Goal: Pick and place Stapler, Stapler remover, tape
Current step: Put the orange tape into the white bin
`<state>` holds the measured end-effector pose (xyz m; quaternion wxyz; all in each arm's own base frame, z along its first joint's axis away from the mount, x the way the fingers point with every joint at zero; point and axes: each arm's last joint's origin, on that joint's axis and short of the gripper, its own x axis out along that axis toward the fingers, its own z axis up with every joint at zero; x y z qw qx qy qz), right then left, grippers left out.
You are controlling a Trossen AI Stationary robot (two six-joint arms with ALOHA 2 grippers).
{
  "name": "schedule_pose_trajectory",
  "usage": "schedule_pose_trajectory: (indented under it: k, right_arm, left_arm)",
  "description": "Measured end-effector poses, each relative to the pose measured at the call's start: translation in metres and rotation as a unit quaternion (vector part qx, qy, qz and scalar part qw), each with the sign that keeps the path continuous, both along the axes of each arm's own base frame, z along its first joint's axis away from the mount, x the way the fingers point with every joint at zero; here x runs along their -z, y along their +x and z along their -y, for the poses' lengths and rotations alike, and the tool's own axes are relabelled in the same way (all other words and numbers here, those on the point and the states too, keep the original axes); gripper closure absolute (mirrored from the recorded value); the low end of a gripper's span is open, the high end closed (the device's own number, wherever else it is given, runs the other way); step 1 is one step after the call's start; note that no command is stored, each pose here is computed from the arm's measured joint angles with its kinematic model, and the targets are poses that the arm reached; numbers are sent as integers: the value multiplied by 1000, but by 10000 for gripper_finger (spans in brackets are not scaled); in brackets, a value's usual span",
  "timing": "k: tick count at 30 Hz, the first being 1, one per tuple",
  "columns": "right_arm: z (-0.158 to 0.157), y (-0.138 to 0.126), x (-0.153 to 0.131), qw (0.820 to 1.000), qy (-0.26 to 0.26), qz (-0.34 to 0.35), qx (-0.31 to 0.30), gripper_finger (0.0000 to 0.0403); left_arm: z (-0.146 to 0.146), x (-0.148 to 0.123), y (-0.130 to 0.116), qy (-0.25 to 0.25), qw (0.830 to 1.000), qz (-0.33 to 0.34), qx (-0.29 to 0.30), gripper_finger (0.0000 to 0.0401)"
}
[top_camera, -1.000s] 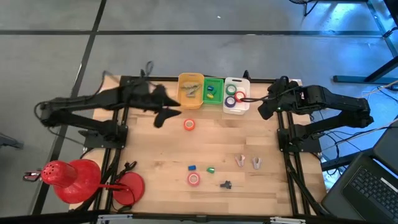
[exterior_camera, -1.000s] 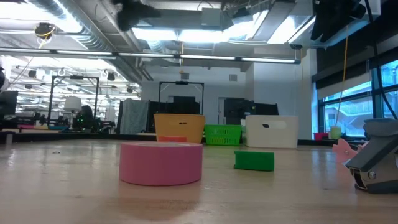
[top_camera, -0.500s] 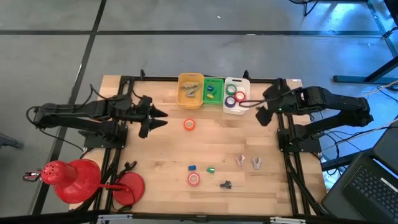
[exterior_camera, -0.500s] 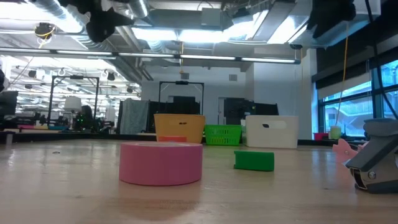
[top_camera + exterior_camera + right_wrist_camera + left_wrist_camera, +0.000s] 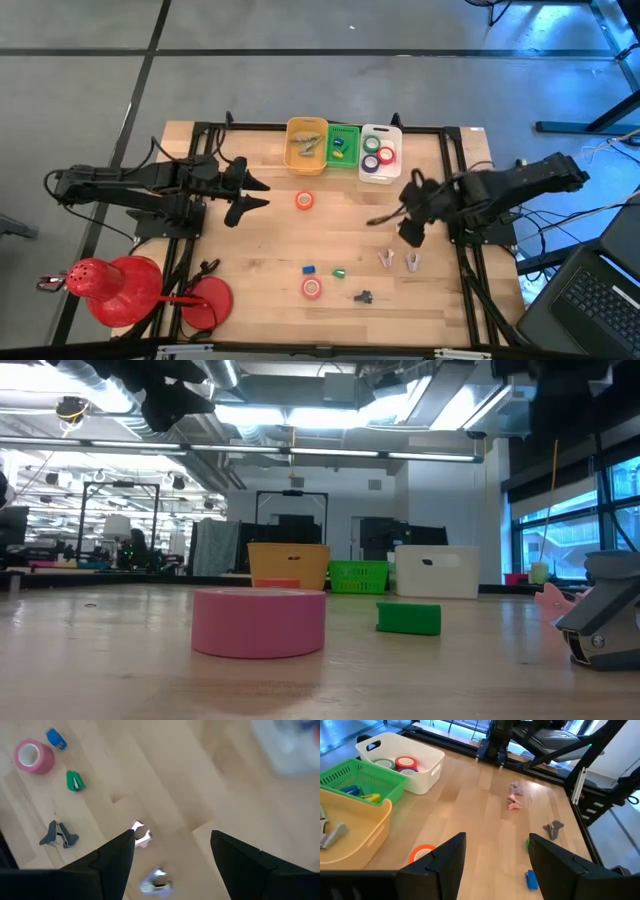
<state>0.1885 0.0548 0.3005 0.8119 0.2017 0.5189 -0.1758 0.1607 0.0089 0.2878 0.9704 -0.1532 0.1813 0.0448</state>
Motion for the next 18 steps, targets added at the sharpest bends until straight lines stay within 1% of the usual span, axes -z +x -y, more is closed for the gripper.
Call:
schedule_pose_trajectory:
  k: [3,6,8,13,15,18]
  right_arm:
    - [-10,1,27,999,25,-1,29,140]
    - [-16,-2,50,997,46,-5,69,140]
    - [-19,-5,60,993,56,-2,104,140]
    - [-23,-6,79,980,73,33,181,140]
    - [-25,-5,86,979,87,45,177,140]
    - [-34,7,83,983,121,96,102,140]
  left_arm:
    - [0,0,0,14,1000,-1,1,196]
    - [-1,0,0,22,1000,-2,-12,196]
    - [-2,0,0,27,999,-2,-23,196]
    - [-3,0,0,35,998,-3,-44,196]
    - [-3,0,0,37,998,-4,-50,196]
    - [-4,0,0,38,998,-4,-51,196]
